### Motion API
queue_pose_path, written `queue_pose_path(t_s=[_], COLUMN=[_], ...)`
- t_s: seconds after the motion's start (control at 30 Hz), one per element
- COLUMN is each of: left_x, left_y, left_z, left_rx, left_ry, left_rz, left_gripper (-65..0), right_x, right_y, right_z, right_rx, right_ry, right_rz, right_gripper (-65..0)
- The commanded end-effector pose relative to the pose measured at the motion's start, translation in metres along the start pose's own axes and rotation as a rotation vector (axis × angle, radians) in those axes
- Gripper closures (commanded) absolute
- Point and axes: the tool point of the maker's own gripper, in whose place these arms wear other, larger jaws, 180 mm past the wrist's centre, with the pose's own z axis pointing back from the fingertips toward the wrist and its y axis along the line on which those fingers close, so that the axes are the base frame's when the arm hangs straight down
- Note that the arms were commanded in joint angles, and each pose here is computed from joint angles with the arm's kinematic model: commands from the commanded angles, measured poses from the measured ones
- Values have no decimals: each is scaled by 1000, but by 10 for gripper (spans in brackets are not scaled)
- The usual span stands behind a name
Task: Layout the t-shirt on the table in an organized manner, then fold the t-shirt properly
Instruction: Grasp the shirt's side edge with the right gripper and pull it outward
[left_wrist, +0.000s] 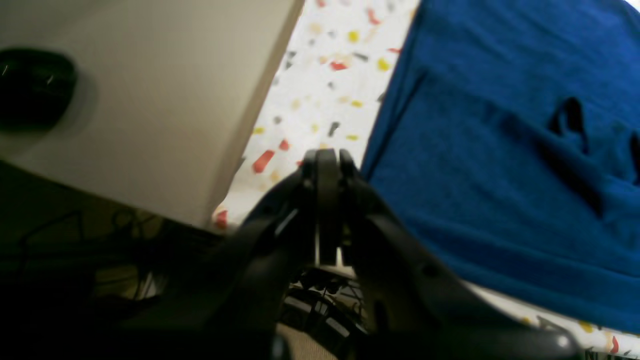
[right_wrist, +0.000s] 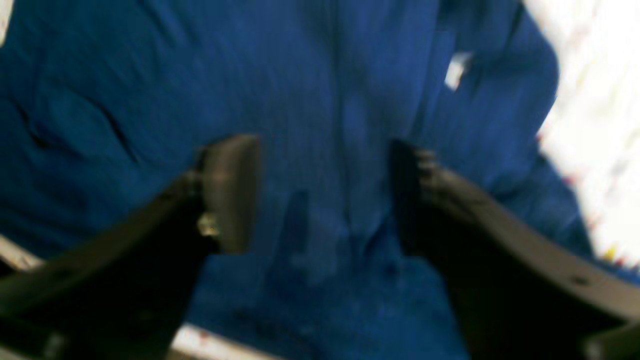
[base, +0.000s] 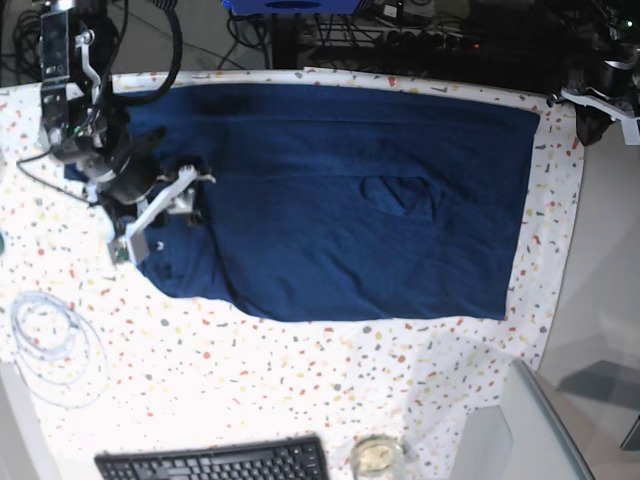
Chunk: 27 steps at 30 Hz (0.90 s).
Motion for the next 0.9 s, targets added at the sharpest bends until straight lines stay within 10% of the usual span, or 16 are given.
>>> queue_pose_path(t_s=[0.0,0.43,0.87], left_x=[12,8,5], left_y=[3,4,-2], left_z=[3,4,3], left_rx=[1,3,-4], left_ry=[-35,-26,-30], left_rz=[-19,-17,10], left_gripper=[0,0,0], right_x=[33,52,50], right_y=[-19,-124,-81], right_z=[2,-69,-69], right_rx=[-43,-189,-119], right_ry=[-83,74,118], right_rz=[-4,-180,-32], right_gripper=[-432,-447,-447])
